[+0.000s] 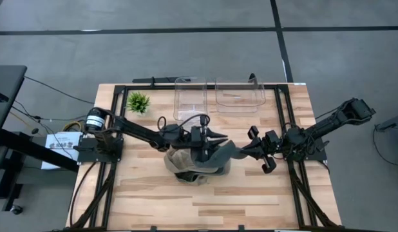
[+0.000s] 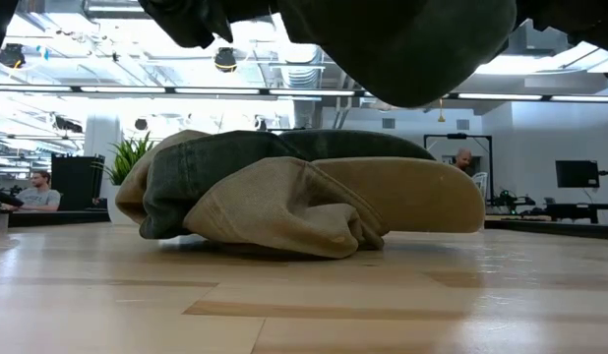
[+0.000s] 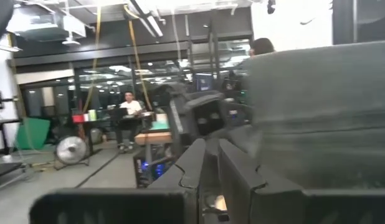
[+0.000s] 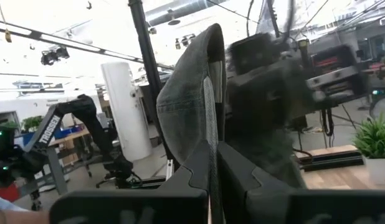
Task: Pick & Place hat
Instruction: Put the black cap into the left transparent bin
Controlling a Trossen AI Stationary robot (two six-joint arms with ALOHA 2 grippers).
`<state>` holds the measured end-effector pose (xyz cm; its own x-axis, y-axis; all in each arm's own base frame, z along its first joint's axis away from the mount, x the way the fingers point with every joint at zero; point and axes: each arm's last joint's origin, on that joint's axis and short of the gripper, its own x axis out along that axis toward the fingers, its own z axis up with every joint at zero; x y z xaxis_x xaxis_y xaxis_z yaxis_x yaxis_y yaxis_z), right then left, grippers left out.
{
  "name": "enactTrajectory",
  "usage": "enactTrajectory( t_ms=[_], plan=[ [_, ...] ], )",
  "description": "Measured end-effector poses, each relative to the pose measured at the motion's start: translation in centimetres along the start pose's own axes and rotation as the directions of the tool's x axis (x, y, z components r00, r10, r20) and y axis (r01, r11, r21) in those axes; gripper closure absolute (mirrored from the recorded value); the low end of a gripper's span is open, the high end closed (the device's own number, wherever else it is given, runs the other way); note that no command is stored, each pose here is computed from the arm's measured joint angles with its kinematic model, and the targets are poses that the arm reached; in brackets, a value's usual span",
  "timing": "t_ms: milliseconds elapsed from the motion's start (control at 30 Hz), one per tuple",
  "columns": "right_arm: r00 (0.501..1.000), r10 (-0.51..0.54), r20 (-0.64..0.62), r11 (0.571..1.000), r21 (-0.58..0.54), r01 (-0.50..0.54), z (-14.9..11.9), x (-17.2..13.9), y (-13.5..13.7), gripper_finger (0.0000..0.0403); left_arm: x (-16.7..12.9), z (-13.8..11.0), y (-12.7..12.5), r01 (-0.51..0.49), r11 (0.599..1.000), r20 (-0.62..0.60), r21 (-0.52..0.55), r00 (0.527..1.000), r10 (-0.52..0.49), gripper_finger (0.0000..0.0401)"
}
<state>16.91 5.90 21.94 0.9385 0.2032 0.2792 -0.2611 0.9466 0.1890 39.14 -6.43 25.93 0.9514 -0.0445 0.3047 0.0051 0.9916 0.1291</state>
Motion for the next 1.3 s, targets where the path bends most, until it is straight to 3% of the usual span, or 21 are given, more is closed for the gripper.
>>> enactTrajectory(
  t_ms=[333,833,1067,1300],
  plan=[
    [1.000,-0.016,0.001,1.000,-0.001,0.016,0.0,0.0,0.0,0.0397,-0.4,0.5,-2.6,0.058,0.998,0.008,-0.009,0.998,-0.058,0.0361],
    [1.000,-0.024,0.001,1.000,-0.001,0.024,0.0,0.0,0.0,0.0398,0.2,-0.2,2.0,-0.062,0.997,0.005,0.053,0.998,0.061,0.0361],
    [1.000,-0.026,-0.013,1.000,-0.004,0.026,-0.1,0.0,-0.1,0.0399,0.1,-0.1,2.0,-0.061,0.998,0.011,0.034,0.998,0.061,0.0361],
    [1.000,-0.021,-0.015,1.000,-0.003,0.021,-0.2,0.0,-0.1,0.0399,0.1,0.1,1.4,0.003,0.999,0.024,0.040,1.000,-0.004,0.0360]
  ],
)
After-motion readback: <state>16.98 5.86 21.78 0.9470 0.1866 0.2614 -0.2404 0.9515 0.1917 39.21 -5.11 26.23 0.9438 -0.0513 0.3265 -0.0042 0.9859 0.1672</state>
